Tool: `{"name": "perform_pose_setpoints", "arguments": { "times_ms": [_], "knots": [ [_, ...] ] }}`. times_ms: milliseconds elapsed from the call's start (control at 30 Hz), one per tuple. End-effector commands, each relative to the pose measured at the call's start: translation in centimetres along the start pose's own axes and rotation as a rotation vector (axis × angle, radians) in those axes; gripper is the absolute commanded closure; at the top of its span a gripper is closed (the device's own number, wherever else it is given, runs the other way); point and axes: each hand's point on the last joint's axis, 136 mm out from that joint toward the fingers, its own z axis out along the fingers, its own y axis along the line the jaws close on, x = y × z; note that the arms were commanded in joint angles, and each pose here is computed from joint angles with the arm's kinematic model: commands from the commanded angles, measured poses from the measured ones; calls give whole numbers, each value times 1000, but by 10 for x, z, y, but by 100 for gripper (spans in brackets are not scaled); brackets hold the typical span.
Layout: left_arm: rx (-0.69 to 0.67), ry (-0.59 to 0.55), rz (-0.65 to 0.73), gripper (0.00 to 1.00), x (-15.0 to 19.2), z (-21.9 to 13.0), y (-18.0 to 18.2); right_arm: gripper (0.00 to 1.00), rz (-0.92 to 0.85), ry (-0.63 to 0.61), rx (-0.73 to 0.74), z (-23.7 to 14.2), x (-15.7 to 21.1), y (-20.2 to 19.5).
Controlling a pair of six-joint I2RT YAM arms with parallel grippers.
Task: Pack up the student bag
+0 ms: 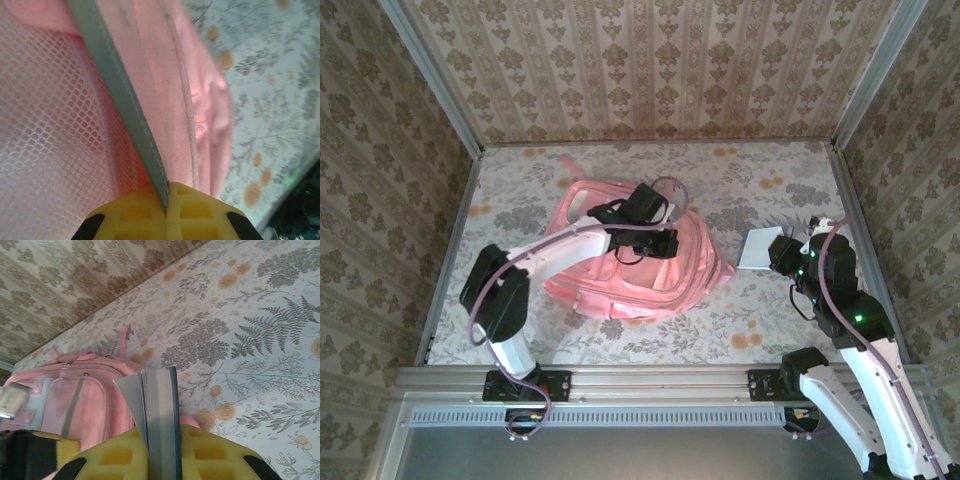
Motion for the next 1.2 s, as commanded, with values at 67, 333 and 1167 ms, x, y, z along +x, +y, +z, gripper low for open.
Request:
{"name": "perform_pose_setpoints", "arguments": {
  "times_ms": [67,333,1167],
  "knots": [
    [100,-127,79,100,-25,-109,-27,88,17,-1,-106,-6,-7,22],
    [241,-267,-2,100,-35,-177,-16,93,125,182,-386,6,22,71],
    [423,-361,-30,100,-53,-223,-18,98,429,342,-739,69,58,188]
  ]
}}
